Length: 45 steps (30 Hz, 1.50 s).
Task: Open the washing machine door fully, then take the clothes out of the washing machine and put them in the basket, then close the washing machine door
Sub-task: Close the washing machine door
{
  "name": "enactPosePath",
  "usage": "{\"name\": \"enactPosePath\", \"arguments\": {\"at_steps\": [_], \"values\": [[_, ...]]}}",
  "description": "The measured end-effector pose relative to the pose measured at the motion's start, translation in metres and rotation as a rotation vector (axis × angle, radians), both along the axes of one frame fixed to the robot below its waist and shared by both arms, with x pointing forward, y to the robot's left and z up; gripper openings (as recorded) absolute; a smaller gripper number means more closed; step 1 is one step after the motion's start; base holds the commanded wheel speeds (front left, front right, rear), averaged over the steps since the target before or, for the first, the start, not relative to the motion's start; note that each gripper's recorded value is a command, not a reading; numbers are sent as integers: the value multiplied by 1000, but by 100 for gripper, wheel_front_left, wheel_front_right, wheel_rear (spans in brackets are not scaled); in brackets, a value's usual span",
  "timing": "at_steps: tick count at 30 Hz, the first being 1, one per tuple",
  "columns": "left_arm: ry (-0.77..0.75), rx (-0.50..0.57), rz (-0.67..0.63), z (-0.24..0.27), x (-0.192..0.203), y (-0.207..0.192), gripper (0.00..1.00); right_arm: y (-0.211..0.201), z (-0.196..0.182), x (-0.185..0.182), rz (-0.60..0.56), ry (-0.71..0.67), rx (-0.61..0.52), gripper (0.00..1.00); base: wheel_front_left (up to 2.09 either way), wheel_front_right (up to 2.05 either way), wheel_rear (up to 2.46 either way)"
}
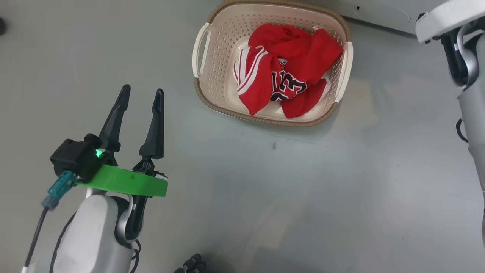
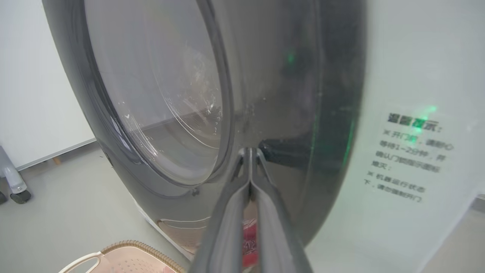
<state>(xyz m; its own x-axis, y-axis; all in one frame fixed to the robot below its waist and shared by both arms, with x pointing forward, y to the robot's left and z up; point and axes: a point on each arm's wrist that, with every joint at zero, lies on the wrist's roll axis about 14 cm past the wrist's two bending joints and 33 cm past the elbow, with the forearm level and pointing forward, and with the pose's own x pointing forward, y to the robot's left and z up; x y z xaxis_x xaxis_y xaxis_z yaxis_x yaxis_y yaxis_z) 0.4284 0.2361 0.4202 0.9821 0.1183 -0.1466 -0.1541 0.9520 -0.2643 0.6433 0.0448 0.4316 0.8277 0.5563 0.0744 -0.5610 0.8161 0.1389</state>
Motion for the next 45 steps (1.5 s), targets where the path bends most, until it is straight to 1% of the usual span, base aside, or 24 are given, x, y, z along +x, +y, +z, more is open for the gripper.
{"name": "enactPosePath", "arguments": {"at_steps": [3,7,14,17,20,24,27,31,37,45], "values": [[-12,-1,-4,5,0,-1,100,-4,-5,-8,-3,20,-13,0,0,0,0],[-47,-1,-13,18,-1,-4,100,-6,-11,-31,6,65,-27,0,0,0,0],[-100,5,-19,39,-8,-3,100,5,-1,-76,57,92,-38,0,0,0,0],[-103,8,-33,42,-14,-6,100,-1,3,-92,46,107,-32,0,0,0,0],[-117,-1,-58,46,-17,-16,100,-15,9,-105,8,123,0,0,0,0,0],[-132,1,-95,52,-21,-28,100,-37,28,-118,-62,111,43,0,0,0,0],[-127,7,-109,52,-29,-33,100,-58,32,-132,-118,107,29,0,0,0,0],[-132,-2,-129,53,-39,-41,100,-86,40,-150,-196,109,46,0,0,0,0],[-154,-9,-181,60,-44,-59,100,-124,49,-174,-302,97,48,0,0,0,0],[-179,-14,-210,67,-47,-68,100,-157,54,-205,-393,89,56,0,0,0,0]]}}
